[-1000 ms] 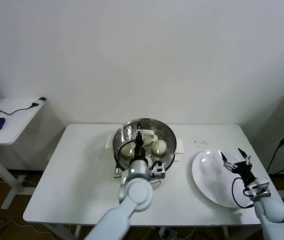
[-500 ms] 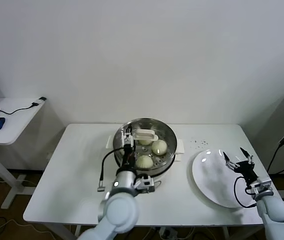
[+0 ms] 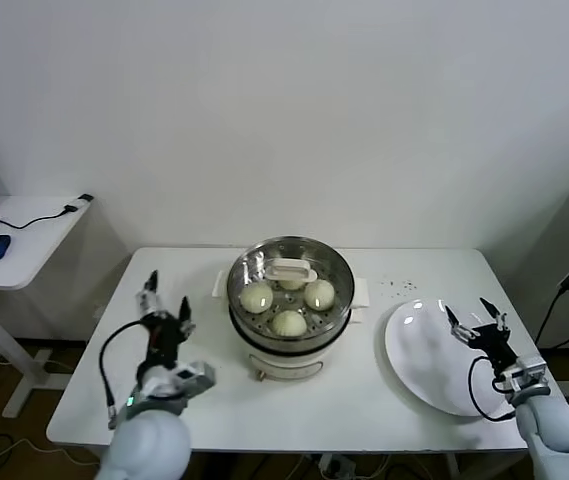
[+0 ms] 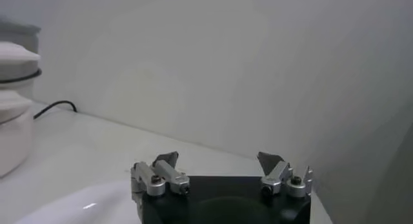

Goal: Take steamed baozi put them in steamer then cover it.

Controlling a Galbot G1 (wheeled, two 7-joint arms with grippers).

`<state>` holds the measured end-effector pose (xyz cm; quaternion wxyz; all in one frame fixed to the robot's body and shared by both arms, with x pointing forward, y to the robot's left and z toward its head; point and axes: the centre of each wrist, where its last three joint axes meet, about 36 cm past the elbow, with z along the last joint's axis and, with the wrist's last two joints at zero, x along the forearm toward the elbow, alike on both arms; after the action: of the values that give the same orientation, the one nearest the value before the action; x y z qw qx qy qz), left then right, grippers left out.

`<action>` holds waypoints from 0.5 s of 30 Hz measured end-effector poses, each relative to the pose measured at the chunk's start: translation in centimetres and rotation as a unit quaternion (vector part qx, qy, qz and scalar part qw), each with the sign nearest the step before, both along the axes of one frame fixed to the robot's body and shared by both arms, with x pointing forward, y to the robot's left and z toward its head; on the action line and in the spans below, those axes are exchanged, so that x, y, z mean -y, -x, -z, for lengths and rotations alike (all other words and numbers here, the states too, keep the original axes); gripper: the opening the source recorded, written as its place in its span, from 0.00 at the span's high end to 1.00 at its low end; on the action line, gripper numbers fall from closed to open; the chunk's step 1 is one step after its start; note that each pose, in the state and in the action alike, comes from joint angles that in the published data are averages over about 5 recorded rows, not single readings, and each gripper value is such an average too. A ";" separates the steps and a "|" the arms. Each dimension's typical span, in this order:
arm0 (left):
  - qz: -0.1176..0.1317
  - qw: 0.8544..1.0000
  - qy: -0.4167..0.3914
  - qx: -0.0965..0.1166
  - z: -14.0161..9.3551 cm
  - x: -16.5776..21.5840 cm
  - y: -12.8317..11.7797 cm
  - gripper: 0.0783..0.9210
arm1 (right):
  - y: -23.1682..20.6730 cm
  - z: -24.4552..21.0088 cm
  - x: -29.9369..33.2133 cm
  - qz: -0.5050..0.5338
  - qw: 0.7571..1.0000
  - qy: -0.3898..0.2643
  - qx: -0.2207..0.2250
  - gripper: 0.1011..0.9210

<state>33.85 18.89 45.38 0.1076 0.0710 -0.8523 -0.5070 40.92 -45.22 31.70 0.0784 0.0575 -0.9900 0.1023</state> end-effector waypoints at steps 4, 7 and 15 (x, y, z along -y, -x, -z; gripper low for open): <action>-0.010 0.996 0.091 0.004 0.9 -2.9 0.8 0.12 | 0.5 -0.5 -0.7 -0.004 1.000 -0.005 0.001 0.12; -0.002 0.986 0.165 0.022 1.9 -4.7 1.5 0.12 | 0.9 -1.0 -1.3 -0.008 1.000 -0.011 0.001 0.12; -0.001 0.941 0.331 0.062 5.4 -7.9 3.7 0.12 | 2.2 -1.8 -2.6 -0.017 1.000 -0.026 0.003 0.12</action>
<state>30.16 26.84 40.01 0.0719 0.0634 -0.9770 -0.1904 38.71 -42.63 33.51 0.0725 0.0757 -0.9914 0.0780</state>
